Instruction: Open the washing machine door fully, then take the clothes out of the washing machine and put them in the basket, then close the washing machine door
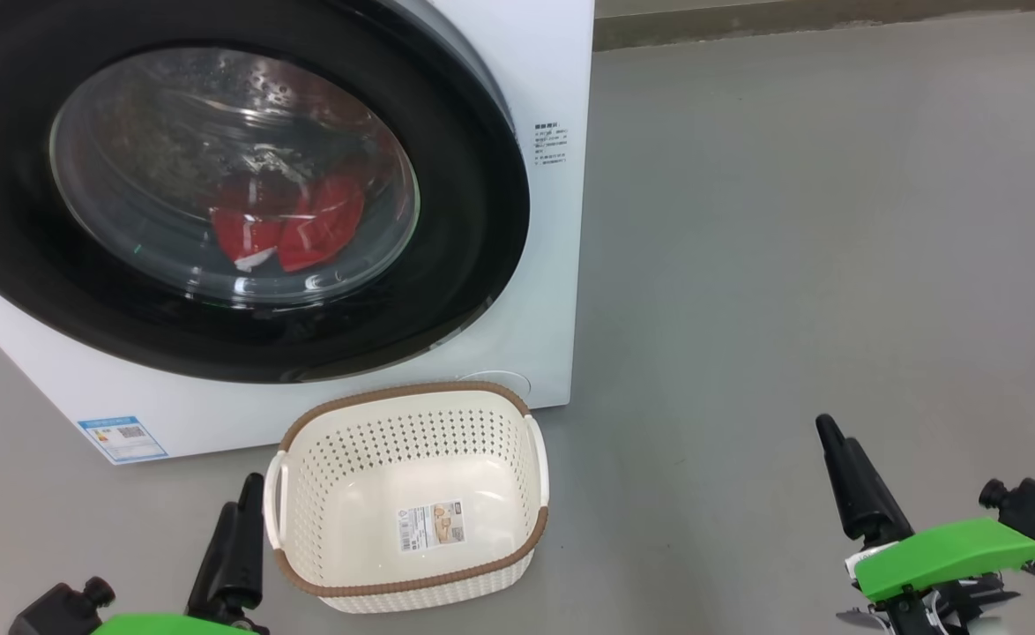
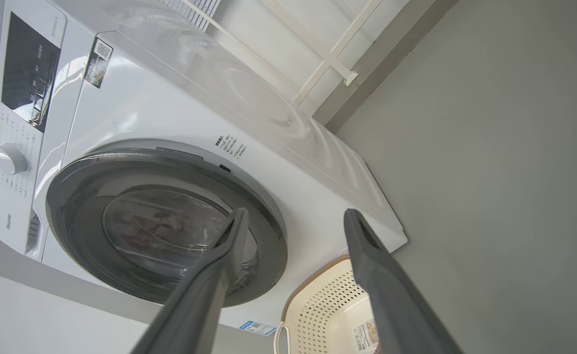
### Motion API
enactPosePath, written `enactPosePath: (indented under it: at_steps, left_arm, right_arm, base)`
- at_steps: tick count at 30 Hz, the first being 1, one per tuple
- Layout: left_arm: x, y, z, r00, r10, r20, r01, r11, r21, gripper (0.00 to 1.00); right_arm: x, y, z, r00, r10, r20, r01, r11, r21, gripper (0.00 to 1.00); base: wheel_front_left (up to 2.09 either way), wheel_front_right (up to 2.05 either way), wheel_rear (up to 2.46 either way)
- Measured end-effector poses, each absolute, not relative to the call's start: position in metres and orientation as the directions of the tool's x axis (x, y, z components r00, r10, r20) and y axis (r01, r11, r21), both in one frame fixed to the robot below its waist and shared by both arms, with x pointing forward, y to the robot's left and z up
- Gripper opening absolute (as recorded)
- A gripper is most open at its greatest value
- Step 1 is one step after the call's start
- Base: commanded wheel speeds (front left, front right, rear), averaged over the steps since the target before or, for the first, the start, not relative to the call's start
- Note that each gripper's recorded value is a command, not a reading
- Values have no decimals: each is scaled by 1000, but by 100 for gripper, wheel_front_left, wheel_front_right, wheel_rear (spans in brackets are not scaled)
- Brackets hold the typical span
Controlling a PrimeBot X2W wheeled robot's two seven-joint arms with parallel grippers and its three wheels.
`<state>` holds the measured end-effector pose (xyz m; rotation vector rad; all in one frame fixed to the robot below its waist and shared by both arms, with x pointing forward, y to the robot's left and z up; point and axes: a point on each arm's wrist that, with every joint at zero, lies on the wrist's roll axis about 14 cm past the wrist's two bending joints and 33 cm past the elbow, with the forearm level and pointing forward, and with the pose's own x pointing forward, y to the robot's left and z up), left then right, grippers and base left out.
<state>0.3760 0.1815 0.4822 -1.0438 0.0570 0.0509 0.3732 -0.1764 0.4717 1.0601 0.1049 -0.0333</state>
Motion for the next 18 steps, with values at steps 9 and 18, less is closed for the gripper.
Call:
enactPosePath:
  at_steps: [9,18]
  left_arm:
    - [377,181,490,999,15,-41,-42,598,-800,100]
    - [379,180,498,1000,10,-8,-13,708,-706,100]
  right_arm:
    - [379,-172,485,998,36,-57,25,580,814,100]
    - [380,-163,488,996,77,-42,-22,682,731,100]
  base:
    - [0,0,0]
    - [0,0,0]
